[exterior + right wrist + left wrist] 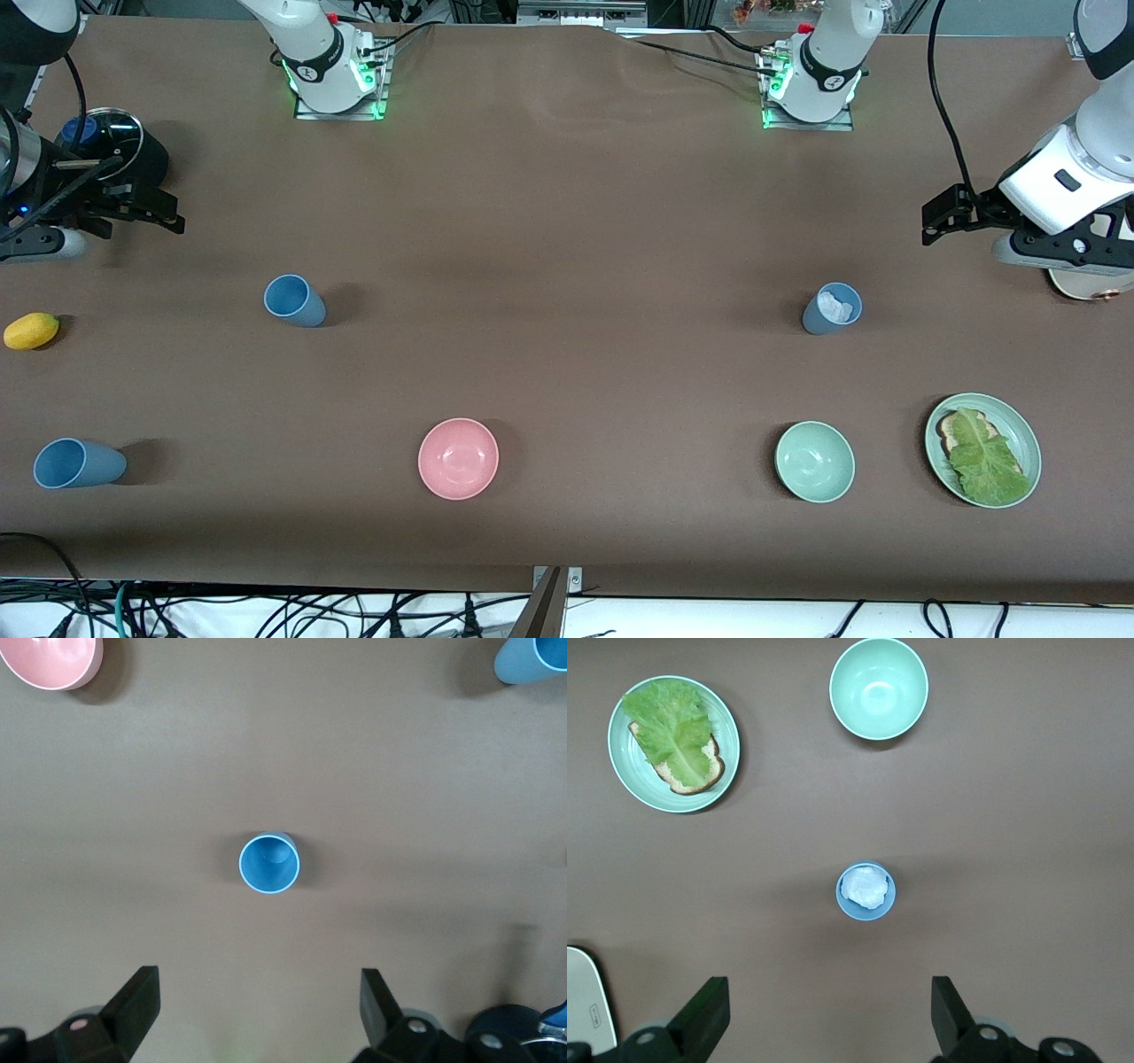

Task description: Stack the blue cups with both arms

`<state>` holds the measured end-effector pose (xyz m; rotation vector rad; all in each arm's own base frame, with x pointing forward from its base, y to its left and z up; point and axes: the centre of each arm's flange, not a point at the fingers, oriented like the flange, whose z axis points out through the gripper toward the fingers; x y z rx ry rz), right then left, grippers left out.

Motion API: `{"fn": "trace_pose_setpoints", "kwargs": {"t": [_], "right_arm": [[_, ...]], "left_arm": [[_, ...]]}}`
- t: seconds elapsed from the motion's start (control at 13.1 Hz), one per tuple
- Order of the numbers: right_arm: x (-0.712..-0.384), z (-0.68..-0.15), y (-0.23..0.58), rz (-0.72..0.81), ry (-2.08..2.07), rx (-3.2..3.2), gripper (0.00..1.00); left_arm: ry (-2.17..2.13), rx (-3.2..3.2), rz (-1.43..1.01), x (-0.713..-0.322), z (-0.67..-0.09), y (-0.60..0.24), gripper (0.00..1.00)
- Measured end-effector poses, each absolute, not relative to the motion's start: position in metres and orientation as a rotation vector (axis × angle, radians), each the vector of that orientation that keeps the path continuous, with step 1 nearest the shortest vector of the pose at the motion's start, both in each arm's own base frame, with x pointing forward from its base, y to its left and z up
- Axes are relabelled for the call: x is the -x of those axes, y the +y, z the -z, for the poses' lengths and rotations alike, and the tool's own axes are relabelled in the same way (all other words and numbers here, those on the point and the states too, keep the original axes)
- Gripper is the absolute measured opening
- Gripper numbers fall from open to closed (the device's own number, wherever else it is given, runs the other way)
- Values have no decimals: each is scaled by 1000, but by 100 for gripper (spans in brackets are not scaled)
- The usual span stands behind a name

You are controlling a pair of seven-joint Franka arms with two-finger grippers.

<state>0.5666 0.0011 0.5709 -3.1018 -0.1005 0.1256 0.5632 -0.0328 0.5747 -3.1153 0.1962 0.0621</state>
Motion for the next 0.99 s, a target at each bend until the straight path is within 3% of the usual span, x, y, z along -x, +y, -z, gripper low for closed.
{"fn": "trace_pose_setpoints", "kwargs": {"t": [0.99], "right_arm": [[-565, -570, -5, -147, -75, 3101, 100]], "left_arm": [[198, 3115, -62, -563, -575, -33, 100]]}}
